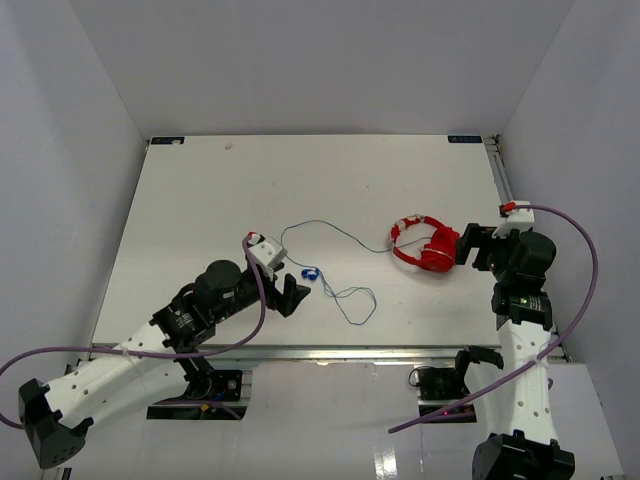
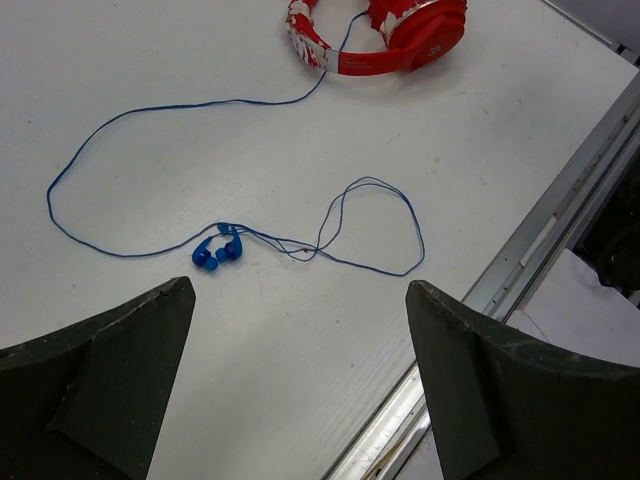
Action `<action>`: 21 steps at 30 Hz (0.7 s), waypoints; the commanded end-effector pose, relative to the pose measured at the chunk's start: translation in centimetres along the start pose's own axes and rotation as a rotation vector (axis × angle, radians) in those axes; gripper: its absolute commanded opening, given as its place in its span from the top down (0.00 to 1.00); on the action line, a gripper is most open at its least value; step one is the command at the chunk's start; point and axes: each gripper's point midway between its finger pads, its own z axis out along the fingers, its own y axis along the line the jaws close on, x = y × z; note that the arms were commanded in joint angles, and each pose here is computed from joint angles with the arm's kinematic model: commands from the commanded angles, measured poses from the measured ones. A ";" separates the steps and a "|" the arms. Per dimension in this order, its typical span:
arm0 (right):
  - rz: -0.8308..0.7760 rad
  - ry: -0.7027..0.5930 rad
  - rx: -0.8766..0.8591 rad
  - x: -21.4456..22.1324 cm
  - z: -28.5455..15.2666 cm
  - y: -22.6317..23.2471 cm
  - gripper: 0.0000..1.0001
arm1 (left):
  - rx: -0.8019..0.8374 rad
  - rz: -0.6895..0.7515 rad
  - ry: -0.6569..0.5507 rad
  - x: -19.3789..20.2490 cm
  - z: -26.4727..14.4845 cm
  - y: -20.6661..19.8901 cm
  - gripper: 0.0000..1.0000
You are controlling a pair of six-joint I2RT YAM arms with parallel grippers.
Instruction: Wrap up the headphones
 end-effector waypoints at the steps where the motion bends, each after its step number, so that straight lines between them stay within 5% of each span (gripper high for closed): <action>1: -0.156 -0.060 -0.095 -1.7 -0.3 1.1 0.10 | 0.062 -0.006 -0.027 -1.0 0.1 -1.1 0.02; 4: -0.398 -0.055 -0.479 0.7 -1.8 6.6 0.10 | 0.153 -0.037 -0.011 -0.8 0.9 -2.8 0.02; 7: -0.453 -0.082 -0.603 1.8 -1.9 8.2 0.10 | 0.255 -0.085 0.052 -0.3 3.0 -4.8 0.02; 10: -0.446 -0.075 -0.576 2.4 -1.1 7.5 0.09 | 0.259 -0.176 0.073 -3.2 6.8 -5.5 0.02; 15: -0.404 -0.069 -0.471 2.5 -0.1 5.4 0.05 | 0.143 -0.447 0.318 -1.3 17.3 -2.7 0.11; 21: -0.363 -0.086 -0.391 2.0 -0.1 4.1 0.05 | 0.025 -0.509 0.392 -2.1 29.5 0.2 0.18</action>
